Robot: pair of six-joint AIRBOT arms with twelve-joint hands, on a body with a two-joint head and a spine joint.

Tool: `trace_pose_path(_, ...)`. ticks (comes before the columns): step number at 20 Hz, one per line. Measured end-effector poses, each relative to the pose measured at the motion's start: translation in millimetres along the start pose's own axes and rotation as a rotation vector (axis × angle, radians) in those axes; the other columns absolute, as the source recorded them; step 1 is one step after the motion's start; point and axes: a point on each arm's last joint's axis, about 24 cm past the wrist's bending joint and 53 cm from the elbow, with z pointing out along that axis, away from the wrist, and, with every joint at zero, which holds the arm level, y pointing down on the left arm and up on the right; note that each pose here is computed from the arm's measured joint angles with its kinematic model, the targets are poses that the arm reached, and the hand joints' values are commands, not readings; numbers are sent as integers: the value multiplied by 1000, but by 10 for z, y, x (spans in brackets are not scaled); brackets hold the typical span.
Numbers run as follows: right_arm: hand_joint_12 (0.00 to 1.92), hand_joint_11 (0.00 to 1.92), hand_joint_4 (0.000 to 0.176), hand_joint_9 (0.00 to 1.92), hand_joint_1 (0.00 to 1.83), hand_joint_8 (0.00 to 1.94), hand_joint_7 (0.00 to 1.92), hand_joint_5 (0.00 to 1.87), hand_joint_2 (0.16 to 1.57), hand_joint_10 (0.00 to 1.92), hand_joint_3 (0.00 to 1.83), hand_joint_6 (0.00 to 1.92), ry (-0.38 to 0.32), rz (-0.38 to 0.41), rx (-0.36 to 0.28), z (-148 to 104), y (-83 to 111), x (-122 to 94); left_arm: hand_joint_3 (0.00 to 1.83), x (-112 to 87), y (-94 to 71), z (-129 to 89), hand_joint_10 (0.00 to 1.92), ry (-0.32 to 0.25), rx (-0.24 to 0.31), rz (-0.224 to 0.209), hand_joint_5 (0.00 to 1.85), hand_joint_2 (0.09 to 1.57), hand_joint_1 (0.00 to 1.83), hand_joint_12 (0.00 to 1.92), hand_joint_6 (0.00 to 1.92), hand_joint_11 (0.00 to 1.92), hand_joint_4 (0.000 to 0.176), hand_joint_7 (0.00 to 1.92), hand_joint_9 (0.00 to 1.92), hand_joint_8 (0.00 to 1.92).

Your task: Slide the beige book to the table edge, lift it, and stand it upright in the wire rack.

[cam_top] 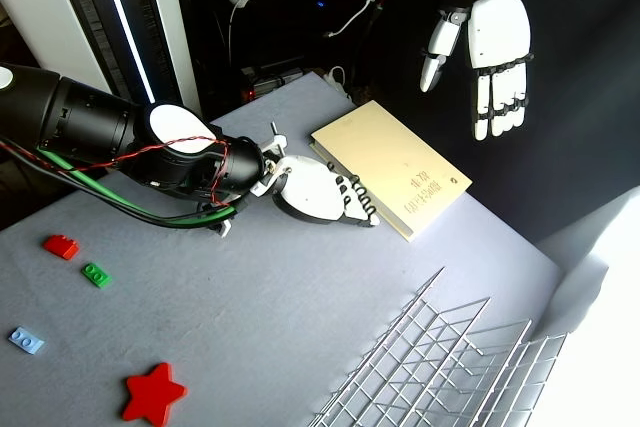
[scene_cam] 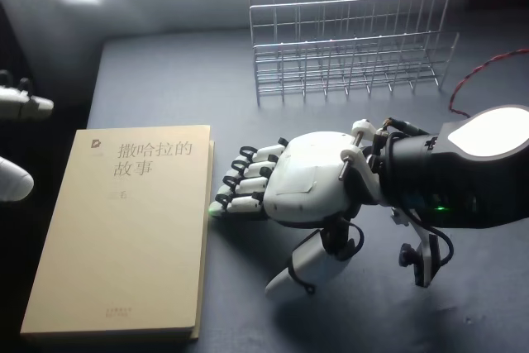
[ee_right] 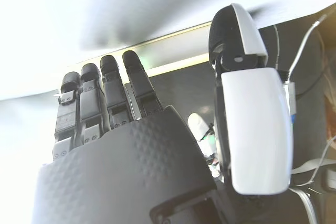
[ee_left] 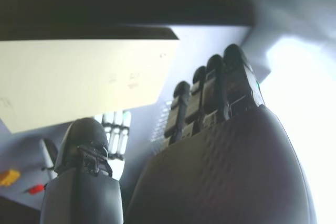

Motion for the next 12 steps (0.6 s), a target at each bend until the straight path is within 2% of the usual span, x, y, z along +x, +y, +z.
trace_pose_path(2,3,5,0,23,136,8,32,0,1075,8,0,0,2,8,-8,17,35,10,2,38,78,14,0,8,-11,-32,0,1178,210,0,0,0,65,0,0,0)
trace_pose_path(4,23,26,0,63,134,2,69,14,1069,7,0,1,5,10,-18,44,85,23,0,7,148,23,0,-11,-16,-51,0,1172,258,0,0,0,71,0,0,0)
trace_pose_path(5,24,16,0,54,86,1,59,2,1081,2,4,0,6,11,-21,51,98,26,0,12,173,27,0,-13,-21,-50,1,1162,262,1,0,4,82,0,0,0)
trace_pose_path(6,27,14,0,65,147,4,66,17,1075,6,0,6,6,11,-21,55,104,28,0,38,213,34,0,-10,-28,-62,0,1163,234,0,0,0,84,0,0,0)
trace_pose_path(7,126,2,0,88,165,2,82,48,1062,3,3,3,6,11,-21,56,105,28,0,51,239,51,0,-8,-34,-78,0,1166,235,0,0,0,79,0,0,0)
trace_pose_path(9,180,0,0,102,189,1,80,59,1061,2,1,5,4,22,-17,68,106,27,0,41,320,76,0,-19,-49,-112,0,1169,226,0,0,0,72,0,0,0)
trace_pose_path(12,67,0,0,5,204,0,13,13,1076,0,2,0,0,33,-17,98,137,14,0,-90,428,65,0,-59,-62,-108,0,1171,200,0,0,0,68,0,0,0)
